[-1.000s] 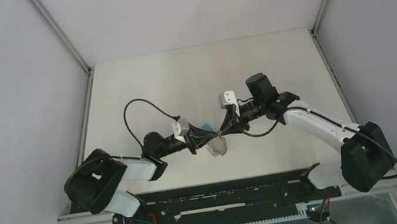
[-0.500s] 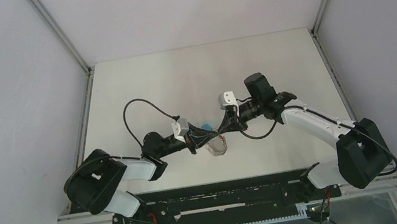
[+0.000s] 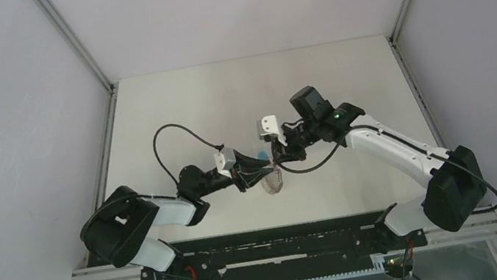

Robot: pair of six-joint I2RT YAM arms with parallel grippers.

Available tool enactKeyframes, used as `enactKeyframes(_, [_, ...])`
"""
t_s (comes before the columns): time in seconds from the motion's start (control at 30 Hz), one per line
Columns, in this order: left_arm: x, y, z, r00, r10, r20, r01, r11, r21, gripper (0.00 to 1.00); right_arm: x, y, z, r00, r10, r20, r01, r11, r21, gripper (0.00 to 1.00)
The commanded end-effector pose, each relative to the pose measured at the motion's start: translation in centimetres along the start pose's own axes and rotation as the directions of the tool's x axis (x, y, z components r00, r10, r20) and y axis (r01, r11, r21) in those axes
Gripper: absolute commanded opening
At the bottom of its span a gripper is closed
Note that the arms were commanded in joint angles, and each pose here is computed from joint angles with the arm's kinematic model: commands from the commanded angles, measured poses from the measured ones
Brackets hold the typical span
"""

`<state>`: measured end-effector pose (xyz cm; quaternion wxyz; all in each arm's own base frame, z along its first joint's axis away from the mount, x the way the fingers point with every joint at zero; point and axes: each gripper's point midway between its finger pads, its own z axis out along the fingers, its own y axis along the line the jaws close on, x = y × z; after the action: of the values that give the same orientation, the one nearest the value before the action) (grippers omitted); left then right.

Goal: Put the keys on the keyring

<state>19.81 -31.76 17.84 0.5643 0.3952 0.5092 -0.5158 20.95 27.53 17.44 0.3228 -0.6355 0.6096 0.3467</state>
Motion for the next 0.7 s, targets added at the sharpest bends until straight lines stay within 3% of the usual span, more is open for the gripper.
enactKeyframes(0.0, [-1.4,0.2,0.0,0.998,0.041,0.049,-0.040,0.999,-0.005,0.33,0.6,-0.1,-1.1,0.980,0.006,-0.198,0.005,0.998,0.057,0.00])
enactKeyframes(0.23, [-1.5,0.7,-0.5,0.998,0.048,0.049,-0.047,0.999,-0.023,0.35,-0.9,0.0,-1.7,0.938,-0.037,-0.345,0.077,0.992,0.104,0.00])
enactKeyframes(0.67, [-1.4,-0.2,0.0,0.998,0.039,0.041,-0.041,0.998,0.045,0.26,-1.0,0.3,-0.5,0.885,-0.043,-0.464,0.077,0.995,0.056,0.00])
